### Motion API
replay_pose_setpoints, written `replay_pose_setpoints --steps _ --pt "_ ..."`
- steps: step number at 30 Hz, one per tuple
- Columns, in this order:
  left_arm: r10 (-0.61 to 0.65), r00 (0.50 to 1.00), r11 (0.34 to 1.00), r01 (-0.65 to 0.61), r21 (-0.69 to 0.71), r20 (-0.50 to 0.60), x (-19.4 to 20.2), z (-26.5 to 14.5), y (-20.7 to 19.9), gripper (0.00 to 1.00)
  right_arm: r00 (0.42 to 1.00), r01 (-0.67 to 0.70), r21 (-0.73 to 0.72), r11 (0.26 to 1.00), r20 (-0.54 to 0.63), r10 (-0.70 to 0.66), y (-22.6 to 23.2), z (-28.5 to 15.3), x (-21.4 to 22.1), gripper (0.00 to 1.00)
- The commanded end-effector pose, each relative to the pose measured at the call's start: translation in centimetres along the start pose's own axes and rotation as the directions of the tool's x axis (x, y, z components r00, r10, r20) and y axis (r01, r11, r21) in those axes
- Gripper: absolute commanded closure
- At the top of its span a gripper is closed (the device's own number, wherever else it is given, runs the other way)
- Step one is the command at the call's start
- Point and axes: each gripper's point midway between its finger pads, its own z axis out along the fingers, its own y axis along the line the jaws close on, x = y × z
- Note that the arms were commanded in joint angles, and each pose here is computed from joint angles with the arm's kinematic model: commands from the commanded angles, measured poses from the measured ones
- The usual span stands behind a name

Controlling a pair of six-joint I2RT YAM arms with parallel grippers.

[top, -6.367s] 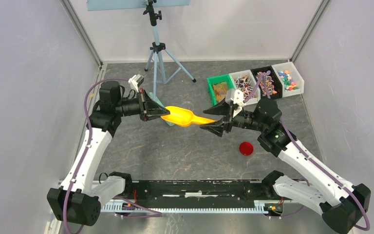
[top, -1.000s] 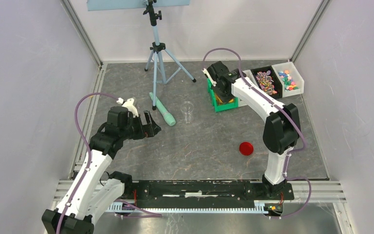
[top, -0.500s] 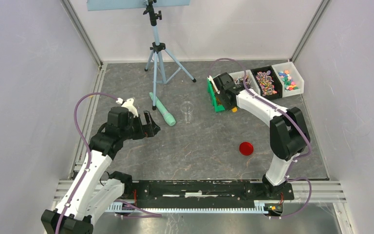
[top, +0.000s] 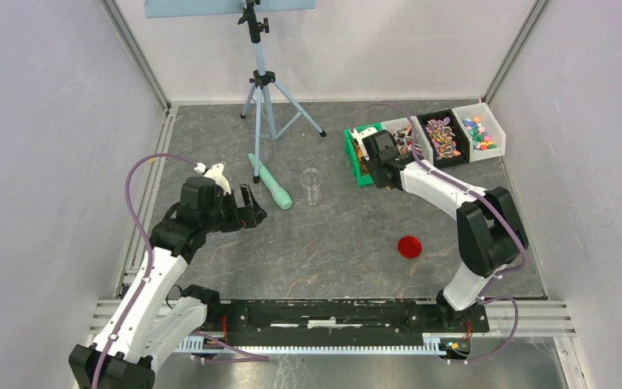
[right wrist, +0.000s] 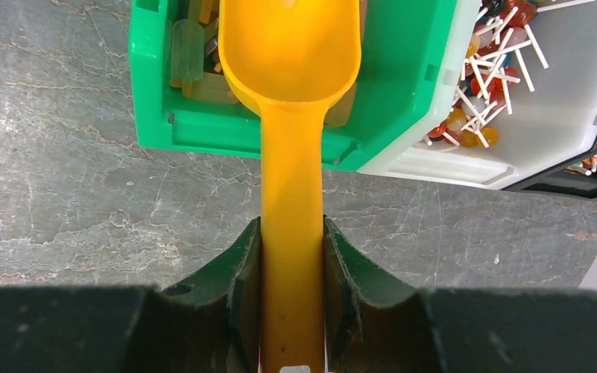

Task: Pack the candies
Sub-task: Scoop the fake candies from the storage box.

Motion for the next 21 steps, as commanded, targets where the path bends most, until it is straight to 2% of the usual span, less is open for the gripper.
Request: replay_pose_setpoints --steps 1,9,21 --pt "0.036 0.999 0.999 -0.036 0.003 0.017 -0.6 -0.2 -0.2 0.0 0.991 -0.024 -0.042 0.999 0.128 0.03 0.2 -0.8 -1.9 1.0" --pt "0.038 0.999 0.999 -0.038 0.001 0.024 -0.7 -0.4 -0.2 0.0 0.991 -0.049 -0.028 0.998 0.126 0.052 0.2 0.4 -2.0 1.0" --pt "0.04 0.999 0.999 -0.039 -0.005 0.021 -0.5 -0.3 -0.1 0.0 0.973 -0.101 -0.008 0.995 0.21 0.1 -0.1 0.4 -2.4 1.0"
